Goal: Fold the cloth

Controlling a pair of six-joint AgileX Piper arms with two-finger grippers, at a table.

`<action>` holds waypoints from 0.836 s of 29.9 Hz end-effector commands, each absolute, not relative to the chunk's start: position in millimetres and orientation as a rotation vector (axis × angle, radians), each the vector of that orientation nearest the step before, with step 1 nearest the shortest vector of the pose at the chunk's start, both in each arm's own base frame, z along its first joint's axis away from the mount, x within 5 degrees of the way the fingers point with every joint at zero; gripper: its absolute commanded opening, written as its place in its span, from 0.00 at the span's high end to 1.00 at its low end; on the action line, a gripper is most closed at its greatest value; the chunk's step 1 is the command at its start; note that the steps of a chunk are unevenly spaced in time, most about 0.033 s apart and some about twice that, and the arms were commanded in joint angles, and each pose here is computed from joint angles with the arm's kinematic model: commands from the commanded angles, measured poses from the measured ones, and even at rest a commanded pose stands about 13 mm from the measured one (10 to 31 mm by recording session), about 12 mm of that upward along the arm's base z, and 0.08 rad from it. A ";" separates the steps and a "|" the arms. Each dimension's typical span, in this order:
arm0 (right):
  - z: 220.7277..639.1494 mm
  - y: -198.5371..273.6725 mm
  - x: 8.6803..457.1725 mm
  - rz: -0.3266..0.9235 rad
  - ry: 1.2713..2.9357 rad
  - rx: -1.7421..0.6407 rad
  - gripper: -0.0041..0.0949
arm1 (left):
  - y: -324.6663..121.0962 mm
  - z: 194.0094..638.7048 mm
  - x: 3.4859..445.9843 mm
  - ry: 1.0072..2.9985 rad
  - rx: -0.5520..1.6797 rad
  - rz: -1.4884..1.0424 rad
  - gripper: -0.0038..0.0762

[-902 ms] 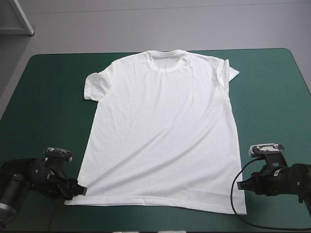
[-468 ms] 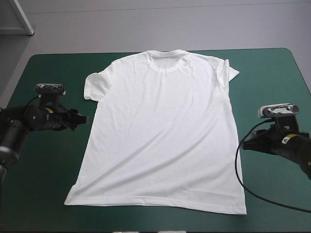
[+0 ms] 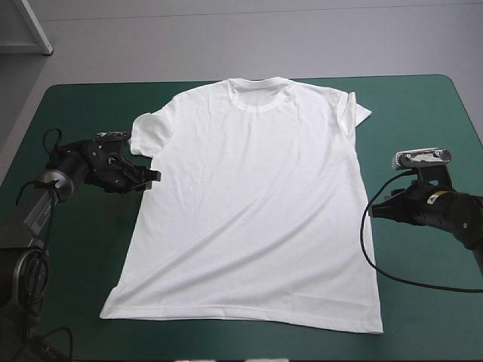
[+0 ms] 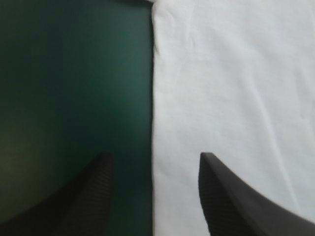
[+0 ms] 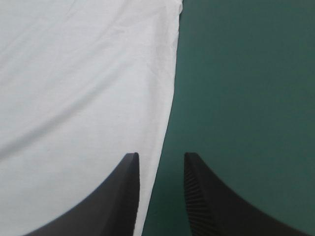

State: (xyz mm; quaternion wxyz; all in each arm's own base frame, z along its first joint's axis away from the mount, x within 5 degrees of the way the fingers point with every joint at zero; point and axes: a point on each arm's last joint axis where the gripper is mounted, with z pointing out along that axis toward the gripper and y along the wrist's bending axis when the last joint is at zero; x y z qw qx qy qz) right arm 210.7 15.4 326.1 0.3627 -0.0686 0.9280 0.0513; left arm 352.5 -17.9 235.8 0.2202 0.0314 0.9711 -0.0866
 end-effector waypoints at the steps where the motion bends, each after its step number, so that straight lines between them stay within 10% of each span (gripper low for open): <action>1: 343.4 13.8 216.0 0.115 2.277 -0.164 0.64 | -21.3 252.5 360.8 2.582 0.078 -0.272 0.46; 13: 340.1 13.6 221.6 0.113 2.281 -0.160 0.64 | -33.6 233.8 373.6 2.562 0.125 -0.247 0.47; 25: 340.6 13.3 223.9 0.109 2.264 -0.156 0.65 | -50.8 214.6 374.7 2.627 0.241 -0.254 0.71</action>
